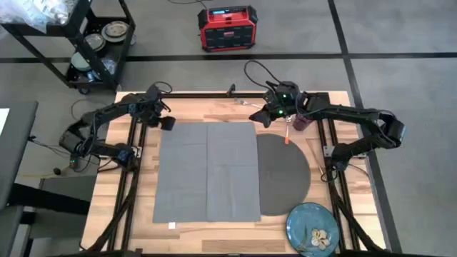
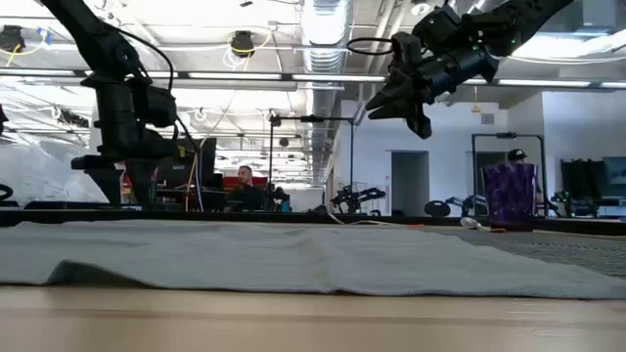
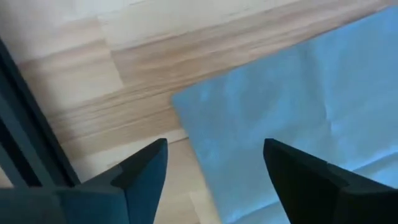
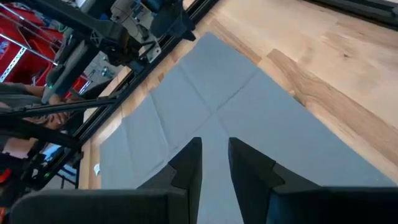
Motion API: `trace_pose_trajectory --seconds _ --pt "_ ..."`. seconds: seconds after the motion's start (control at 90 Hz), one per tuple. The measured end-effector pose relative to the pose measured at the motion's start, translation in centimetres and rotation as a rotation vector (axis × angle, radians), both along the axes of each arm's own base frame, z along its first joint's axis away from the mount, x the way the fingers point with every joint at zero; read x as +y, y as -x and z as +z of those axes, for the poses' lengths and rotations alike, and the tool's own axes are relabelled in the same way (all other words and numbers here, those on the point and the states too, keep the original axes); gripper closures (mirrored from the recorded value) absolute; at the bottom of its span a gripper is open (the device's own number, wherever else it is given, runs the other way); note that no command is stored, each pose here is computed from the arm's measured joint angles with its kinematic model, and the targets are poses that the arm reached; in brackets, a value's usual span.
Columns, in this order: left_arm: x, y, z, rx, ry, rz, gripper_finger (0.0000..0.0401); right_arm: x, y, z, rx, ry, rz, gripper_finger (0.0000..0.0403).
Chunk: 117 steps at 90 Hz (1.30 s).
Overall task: Set table place
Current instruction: Fold the light gray table napkin on the table
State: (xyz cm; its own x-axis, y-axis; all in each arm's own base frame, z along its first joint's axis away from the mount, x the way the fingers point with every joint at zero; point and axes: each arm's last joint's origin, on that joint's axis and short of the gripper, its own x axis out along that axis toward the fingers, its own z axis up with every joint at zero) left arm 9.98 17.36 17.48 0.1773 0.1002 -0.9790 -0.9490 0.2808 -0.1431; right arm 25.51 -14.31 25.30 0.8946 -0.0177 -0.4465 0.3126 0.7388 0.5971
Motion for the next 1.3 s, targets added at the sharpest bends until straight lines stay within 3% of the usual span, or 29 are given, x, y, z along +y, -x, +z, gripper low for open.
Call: trace_pose_trajectory --seconds 0.244,0.6,1.011,1.3 --pt "0.1 0.0 -0.1 -0.010 0.012 0.072 0.0154 0.1 0.2 -1.2 0.091 -0.048 0.001 0.0335" --pt "0.0 -0.1 -0.1 -0.035 0.041 0.113 0.0154 -2.0 -2.4 -7.2 0.186 -0.181 -0.023 0.0335" --pt "-0.9 0.2 -1.4 -0.024 0.101 0.153 0.0154 -4.3 -1.2 -7.3 0.166 -0.190 -0.099 0.0335" --pt "-1.1 0.5 -3.5 -0.046 0.003 0.241 0.0155 -4.1 -1.3 -7.3 0.162 -0.203 -0.083 0.0335"
